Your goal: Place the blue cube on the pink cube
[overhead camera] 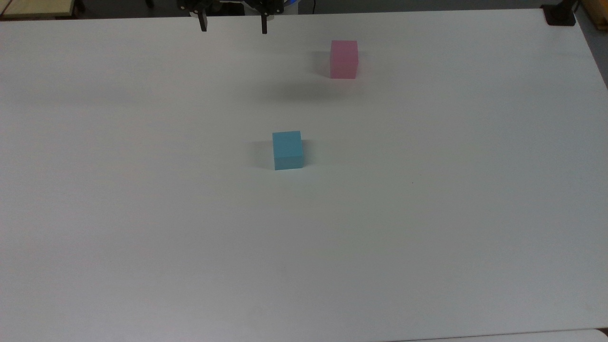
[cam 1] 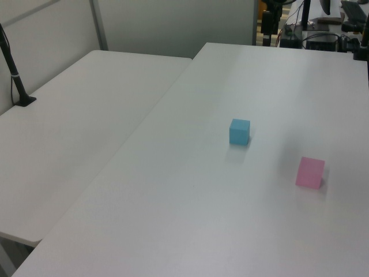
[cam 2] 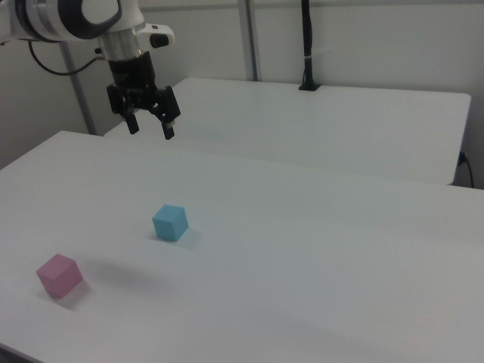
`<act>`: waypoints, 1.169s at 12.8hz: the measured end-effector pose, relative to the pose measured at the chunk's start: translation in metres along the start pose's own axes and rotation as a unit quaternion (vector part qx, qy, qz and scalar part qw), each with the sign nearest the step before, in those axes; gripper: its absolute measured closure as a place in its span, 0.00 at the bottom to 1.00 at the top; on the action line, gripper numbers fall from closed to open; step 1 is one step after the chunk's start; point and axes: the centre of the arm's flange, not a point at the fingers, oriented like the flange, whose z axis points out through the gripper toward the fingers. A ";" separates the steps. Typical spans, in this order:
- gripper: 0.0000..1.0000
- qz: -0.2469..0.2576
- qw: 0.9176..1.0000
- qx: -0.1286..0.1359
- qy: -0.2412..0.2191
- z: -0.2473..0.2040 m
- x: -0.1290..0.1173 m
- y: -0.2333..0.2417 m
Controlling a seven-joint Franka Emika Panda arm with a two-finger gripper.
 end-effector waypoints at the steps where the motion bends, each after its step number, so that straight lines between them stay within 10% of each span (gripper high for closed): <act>1: 0.00 0.000 1.000 0.000 0.000 0.000 0.000 0.000; 15: 0.00 -0.008 1.000 0.000 -0.003 0.003 0.001 -0.009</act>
